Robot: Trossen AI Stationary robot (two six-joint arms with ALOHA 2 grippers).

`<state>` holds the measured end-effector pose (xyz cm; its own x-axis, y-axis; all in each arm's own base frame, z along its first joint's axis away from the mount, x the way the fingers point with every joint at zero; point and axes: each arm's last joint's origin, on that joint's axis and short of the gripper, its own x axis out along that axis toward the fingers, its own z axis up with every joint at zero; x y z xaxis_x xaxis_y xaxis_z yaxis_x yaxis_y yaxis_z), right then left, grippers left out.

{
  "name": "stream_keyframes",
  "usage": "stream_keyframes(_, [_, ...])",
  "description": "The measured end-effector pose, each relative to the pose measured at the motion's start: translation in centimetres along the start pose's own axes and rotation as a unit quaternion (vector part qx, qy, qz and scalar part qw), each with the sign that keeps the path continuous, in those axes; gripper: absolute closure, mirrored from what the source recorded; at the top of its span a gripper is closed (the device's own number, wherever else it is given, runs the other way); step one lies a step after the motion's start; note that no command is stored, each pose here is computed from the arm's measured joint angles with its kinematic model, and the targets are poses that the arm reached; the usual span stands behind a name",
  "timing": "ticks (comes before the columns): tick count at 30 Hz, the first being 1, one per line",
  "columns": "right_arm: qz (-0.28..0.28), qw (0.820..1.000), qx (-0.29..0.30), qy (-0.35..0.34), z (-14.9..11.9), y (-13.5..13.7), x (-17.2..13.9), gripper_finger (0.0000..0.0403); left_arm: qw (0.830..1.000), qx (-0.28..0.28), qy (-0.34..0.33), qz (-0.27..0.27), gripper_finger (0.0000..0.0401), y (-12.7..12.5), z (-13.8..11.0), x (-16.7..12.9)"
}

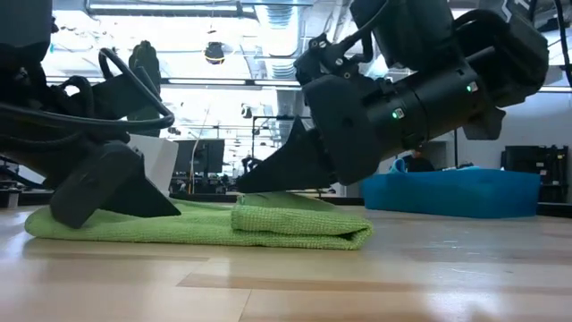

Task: Fold microfiber towels
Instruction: Fold the green microfiber cloth

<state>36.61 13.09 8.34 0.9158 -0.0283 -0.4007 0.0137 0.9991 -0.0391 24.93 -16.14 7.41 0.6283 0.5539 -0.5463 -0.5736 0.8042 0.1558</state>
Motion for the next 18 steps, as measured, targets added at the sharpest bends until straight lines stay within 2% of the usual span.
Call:
stream_keyframes(4, [0.001,1.0,0.007,-0.005,0.3,-0.2,0.0,0.0277,1.0,-0.008,0.0,-0.007,0.0395,-0.2,0.1,0.0])
stream_keyframes(10, [-0.011,0.999,0.015,-0.029,3.2,-1.4,-1.0,0.023,1.0,-0.014,0.0,-0.013,0.0395,-0.3,0.2,0.0])
stream_keyframes(14, [-0.036,0.999,-0.011,-0.005,4.2,-2.6,-1.7,0.0226,1.0,-0.014,-0.001,-0.014,0.0395,-0.3,0.2,0.0])
stream_keyframes(18, [-0.028,0.999,-0.013,0.027,2.9,-3.6,-0.8,0.0244,1.0,-0.015,-0.001,-0.014,0.0395,-0.3,0.2,0.0])
